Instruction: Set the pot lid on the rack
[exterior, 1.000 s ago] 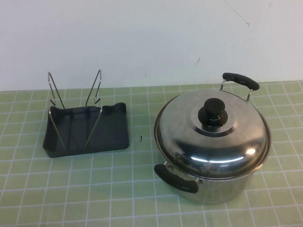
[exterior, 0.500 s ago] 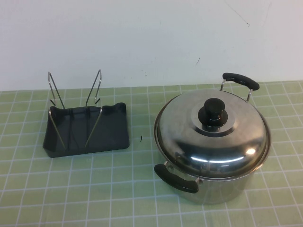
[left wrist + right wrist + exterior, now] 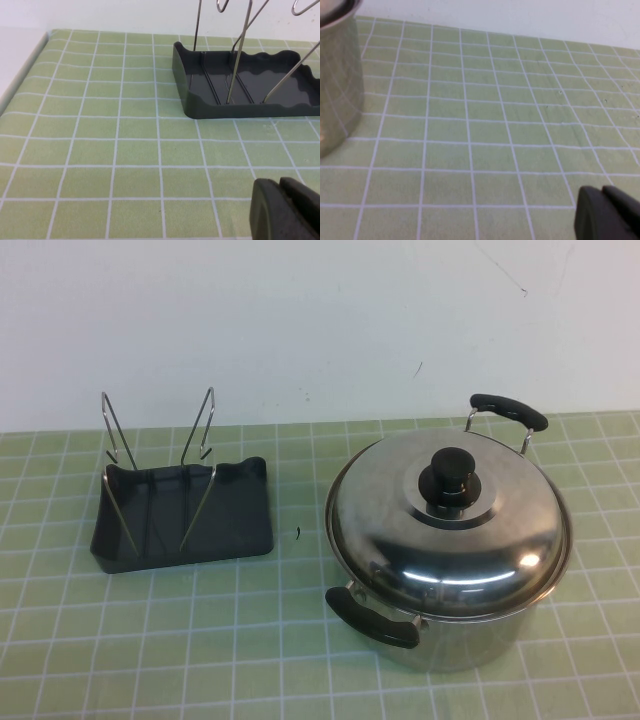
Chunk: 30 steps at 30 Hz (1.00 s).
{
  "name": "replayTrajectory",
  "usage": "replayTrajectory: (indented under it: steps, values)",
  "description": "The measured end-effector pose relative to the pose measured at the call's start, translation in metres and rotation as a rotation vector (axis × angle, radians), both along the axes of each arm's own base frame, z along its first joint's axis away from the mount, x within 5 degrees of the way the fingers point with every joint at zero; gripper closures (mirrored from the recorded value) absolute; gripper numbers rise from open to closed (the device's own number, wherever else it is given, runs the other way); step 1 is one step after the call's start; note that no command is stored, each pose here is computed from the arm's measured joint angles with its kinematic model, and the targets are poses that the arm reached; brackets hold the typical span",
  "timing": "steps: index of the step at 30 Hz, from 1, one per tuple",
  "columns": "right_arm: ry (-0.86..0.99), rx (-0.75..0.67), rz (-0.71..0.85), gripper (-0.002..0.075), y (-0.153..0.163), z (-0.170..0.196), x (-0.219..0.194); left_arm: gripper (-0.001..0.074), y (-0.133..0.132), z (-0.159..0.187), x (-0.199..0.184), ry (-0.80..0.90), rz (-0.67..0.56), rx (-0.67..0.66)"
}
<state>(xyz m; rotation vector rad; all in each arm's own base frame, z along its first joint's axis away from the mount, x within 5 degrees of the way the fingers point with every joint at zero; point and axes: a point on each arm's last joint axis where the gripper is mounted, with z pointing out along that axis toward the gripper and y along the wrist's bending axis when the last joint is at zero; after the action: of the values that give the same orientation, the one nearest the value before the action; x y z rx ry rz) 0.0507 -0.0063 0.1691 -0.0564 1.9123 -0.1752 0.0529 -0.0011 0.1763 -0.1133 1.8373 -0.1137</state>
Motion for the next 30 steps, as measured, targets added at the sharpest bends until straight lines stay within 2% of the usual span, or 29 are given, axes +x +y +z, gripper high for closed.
replayTrajectory:
  steps: [8,12,14,20,24,27,30]
  values:
    - [0.000,0.000,0.000,0.0727,0.000,0.000,0.000,0.0737,0.000,0.001,0.000,-0.009,-0.001,0.004]
    - [-0.059,-0.024,0.005,0.0727,0.000,0.004,0.002,0.0737,0.001,0.011,0.003,-0.133,0.000,0.030]
    - [-0.148,-0.056,0.013,0.0727,0.000,0.011,0.004,0.0737,0.000,0.022,0.003,-0.259,-0.002,0.052]
    - [-0.581,-0.127,0.068,0.0727,0.006,0.051,0.003,0.0737,-0.002,0.058,-0.004,-0.665,-0.016,0.071]
    - [-0.812,-0.155,0.094,0.0727,0.009,0.070,-0.004,0.0737,-0.003,0.071,-0.010,-0.824,-0.021,0.067]
    - [-0.860,-0.190,0.089,0.0727,0.009,0.074,-0.007,0.0737,-0.003,0.078,-0.015,-0.912,-0.027,0.048]
    - [-0.864,-0.201,0.086,0.0727,0.009,0.075,-0.007,0.0737,-0.003,0.079,-0.016,-0.930,-0.034,0.009]
